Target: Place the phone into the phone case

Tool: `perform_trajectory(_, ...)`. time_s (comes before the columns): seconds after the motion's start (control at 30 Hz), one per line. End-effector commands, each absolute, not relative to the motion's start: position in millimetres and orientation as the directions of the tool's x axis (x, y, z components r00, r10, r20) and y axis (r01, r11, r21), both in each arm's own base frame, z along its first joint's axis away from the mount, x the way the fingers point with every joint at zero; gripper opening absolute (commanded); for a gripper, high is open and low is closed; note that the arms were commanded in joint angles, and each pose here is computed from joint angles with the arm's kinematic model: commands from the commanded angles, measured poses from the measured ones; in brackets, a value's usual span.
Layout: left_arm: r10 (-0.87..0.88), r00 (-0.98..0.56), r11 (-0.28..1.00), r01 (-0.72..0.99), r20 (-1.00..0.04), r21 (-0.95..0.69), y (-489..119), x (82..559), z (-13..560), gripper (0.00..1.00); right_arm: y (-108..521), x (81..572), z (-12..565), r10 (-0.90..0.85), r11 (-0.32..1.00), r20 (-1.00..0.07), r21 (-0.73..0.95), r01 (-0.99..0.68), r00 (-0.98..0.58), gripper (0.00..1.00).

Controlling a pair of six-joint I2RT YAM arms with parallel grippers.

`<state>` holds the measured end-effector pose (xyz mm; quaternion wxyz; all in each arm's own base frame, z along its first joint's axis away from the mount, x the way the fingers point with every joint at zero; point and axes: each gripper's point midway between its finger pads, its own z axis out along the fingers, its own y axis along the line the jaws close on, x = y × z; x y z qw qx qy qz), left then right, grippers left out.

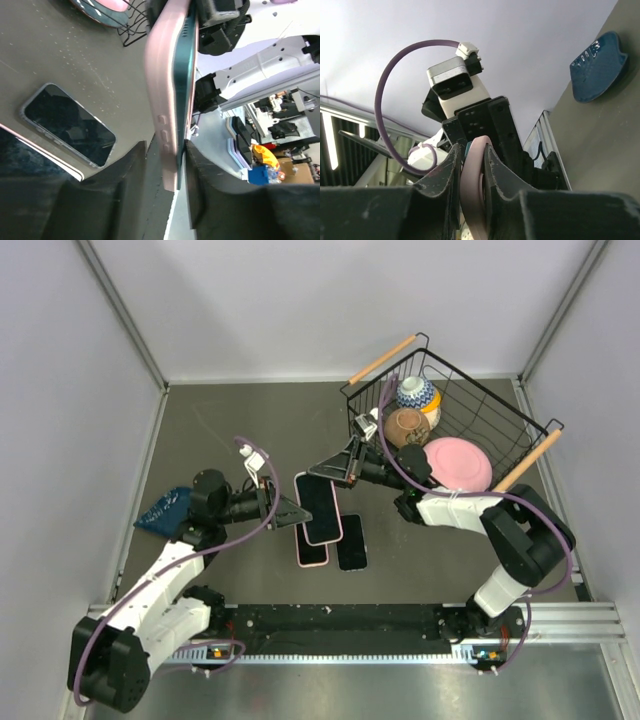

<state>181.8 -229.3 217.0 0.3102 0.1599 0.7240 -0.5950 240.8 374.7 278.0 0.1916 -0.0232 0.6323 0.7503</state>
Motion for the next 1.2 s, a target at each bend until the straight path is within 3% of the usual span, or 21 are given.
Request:
perform_trajectory(0.0,-0.243,-0.751,0.343,0.526,-0.614,-0.778,-221,211,208,0.51,363,208,341,0.203,-0.317,-0.353,0.859,-0.402,-0.913,0.0)
perform_trajectory(0.13,-0.276,-0.746,0.295,0.534,-0.606,-0.792,-225,214,224,0.55,361,201,339,0.185,-0.321,-0.395,0.841,-0.435,-0.9,0.0)
perform_trajectory(0.3,-0.266,-0.764,0.268,0.527,-0.588,-0.806,-229,216,224,0.45,361,200,328,0.178,-0.252,-0.426,0.852,-0.459,-0.887,0.0)
perform_trajectory(0.33,-0.269,-0.752,0.249,0.549,-0.601,-0.798,-230,217,228,0.41,361,200,325,0.184,-0.233,-0.451,0.843,-0.485,-0.873,0.0)
perform_trajectory(0.4,-0.273,-0.771,0.22,0.532,-0.575,-0.818,-232,215,228,0.24,360,200,320,0.181,-0.2,-0.452,0.853,-0.482,-0.874,0.01)
perform_trajectory(0.43,-0.27,-0.767,0.202,0.547,-0.583,-0.813,-233,215,230,0.18,360,200,318,0.184,-0.19,-0.473,0.843,-0.503,-0.862,0.05)
perform_trajectory(0.47,-0.267,-0.771,0.196,0.544,-0.579,-0.816,-234,214,229,0.04,360,200,317,0.18,-0.181,-0.48,0.842,-0.508,-0.859,0.09)
perform_trajectory(0.5,-0.266,-0.775,0.194,0.539,-0.573,-0.82,-234,214,228,0.0,360,200,314,0.174,-0.164,-0.476,0.849,-0.502,-0.862,0.15)
perform_trajectory(0.53,-0.27,-0.773,0.203,0.537,-0.574,-0.819,-233,215,227,0.0,358,198,316,0.179,-0.158,-0.495,0.838,-0.522,-0.85,0.26)
perform_trajectory(0.63,-0.283,-0.758,0.268,0.525,-0.587,-0.808,-229,221,219,0.0,354,194,319,0.181,-0.157,-0.517,0.825,-0.543,-0.837,0.38)
perform_trajectory(0.7,-0.274,-0.757,0.307,0.516,-0.593,-0.8,-227,221,211,0.0,353,191,320,0.18,-0.154,-0.528,0.818,-0.554,-0.83,0.37)
perform_trajectory(0.93,-0.299,-0.733,0.337,0.518,-0.611,-0.786,-223,223,217,0.0,348,189,303,0.157,-0.063,-0.588,0.795,-0.603,-0.793,0.0)
perform_trajectory(1.0,-0.293,-0.733,0.325,0.527,-0.613,-0.785,-223,220,223,0.02,346,186,302,0.149,-0.067,-0.6,0.787,-0.613,-0.786,0.0)
perform_trajectory(1.03,-0.292,-0.732,0.328,0.529,-0.616,-0.783,-223,221,225,0.22,345,183,302,0.14,-0.075,-0.609,0.779,-0.622,-0.78,0.0)
perform_trajectory(1.13,-0.283,-0.715,0.341,0.548,-0.639,-0.764,-220,221,233,0.45,343,174,301,0.111,-0.095,-0.624,0.768,-0.634,-0.773,0.0)
perform_trajectory(1.17,-0.285,-0.703,0.335,0.564,-0.652,-0.755,-220,220,239,0.47,342,173,301,0.107,-0.102,-0.628,0.765,-0.636,-0.771,0.0)
